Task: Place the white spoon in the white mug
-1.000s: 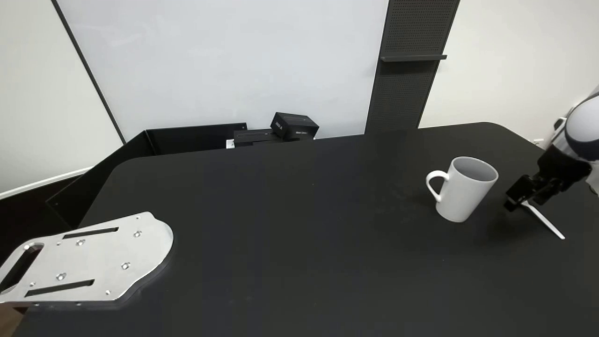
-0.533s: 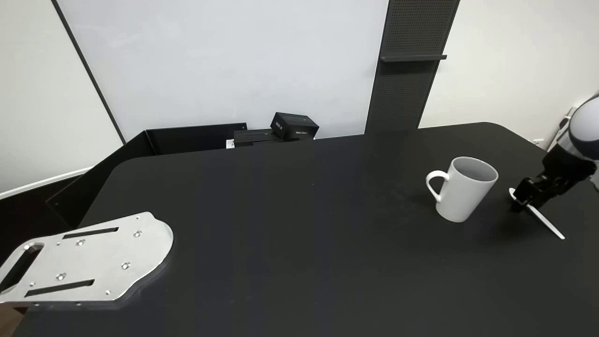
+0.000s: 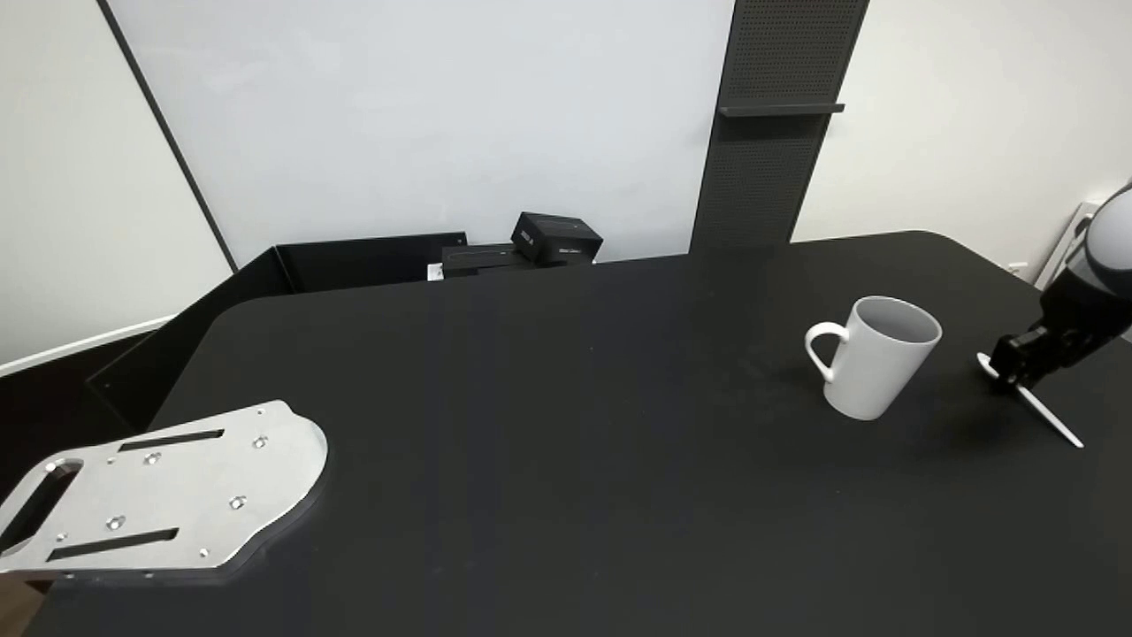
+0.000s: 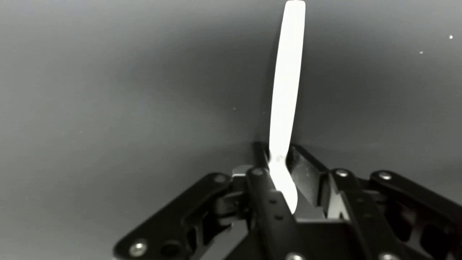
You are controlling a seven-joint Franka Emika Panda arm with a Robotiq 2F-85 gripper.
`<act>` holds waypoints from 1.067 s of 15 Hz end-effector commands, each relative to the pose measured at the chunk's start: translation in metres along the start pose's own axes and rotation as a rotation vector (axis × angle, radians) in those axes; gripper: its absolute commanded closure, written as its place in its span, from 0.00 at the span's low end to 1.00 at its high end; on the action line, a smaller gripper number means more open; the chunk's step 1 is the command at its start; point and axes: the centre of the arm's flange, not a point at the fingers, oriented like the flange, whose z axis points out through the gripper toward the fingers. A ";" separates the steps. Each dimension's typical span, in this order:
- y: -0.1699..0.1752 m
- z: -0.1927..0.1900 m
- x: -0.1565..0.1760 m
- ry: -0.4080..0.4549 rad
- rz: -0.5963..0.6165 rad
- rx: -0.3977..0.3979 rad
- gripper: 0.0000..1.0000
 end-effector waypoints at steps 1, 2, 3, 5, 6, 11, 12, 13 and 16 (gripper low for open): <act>0.005 -0.010 0.007 -0.017 0.049 -0.041 0.94; 0.008 -0.013 0.008 -0.021 0.059 -0.050 0.94; 0.010 -0.018 0.009 -0.023 0.074 -0.053 0.94; 0.014 -0.029 0.012 -0.015 0.113 -0.061 0.94; 0.013 -0.037 0.015 -0.003 0.140 -0.069 0.94; -0.002 -0.079 0.030 0.062 0.339 -0.074 0.94; -0.009 -0.089 0.034 0.098 0.353 -0.078 0.94; -0.016 -0.097 0.037 0.115 0.380 -0.073 0.94; -0.040 -0.123 0.047 0.227 0.439 -0.047 0.94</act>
